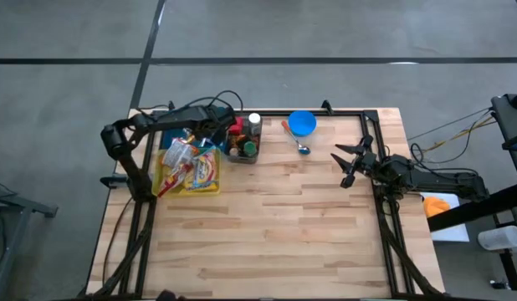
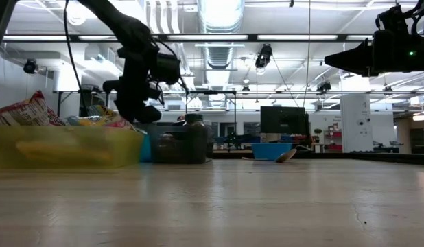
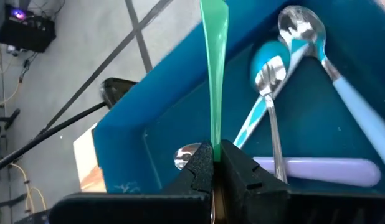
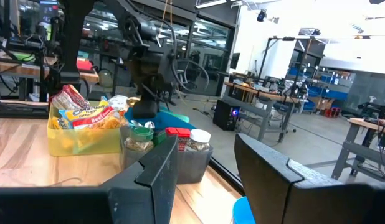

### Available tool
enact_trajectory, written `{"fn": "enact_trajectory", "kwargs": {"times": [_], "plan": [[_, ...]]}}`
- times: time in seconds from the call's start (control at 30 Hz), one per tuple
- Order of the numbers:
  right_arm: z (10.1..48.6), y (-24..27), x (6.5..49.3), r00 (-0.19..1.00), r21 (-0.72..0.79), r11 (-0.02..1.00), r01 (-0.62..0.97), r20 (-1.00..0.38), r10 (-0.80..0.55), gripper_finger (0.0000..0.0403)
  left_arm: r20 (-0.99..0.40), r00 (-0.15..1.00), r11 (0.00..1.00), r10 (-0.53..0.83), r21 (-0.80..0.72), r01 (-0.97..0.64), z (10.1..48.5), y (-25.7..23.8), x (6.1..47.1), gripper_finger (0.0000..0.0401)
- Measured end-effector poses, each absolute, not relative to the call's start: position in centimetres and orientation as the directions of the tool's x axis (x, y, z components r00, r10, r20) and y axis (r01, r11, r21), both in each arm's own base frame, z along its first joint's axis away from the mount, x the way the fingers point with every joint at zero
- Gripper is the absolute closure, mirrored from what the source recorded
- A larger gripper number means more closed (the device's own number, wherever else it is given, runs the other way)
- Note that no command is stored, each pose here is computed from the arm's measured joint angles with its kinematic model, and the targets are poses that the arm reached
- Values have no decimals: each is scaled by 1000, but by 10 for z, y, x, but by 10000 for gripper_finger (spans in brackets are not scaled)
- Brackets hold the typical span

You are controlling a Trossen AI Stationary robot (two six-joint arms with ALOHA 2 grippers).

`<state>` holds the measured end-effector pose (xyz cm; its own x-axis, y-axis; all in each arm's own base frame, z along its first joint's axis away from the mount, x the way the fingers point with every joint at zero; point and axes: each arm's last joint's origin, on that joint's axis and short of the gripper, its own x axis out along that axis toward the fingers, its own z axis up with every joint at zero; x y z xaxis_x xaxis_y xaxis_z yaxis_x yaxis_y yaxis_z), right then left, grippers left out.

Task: Pick & Place Food Item
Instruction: Put the green spoon into the blue bin, then put the orange spoon into the blue bin

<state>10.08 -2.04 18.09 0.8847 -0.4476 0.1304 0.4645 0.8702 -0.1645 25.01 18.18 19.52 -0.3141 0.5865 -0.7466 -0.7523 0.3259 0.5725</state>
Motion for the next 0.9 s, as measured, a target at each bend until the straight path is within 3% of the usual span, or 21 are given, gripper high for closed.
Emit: {"fn": "enact_trajectory", "kwargs": {"times": [0.53,0.9], "plan": [[181,-20,101,885,-164,870,465,130,-448,246,-747,-328,339,578,585,-737,177,194,235,387],[181,-20,101,885,-164,870,465,130,-448,246,-789,-279,373,548,528,-763,175,206,231,288]]}}
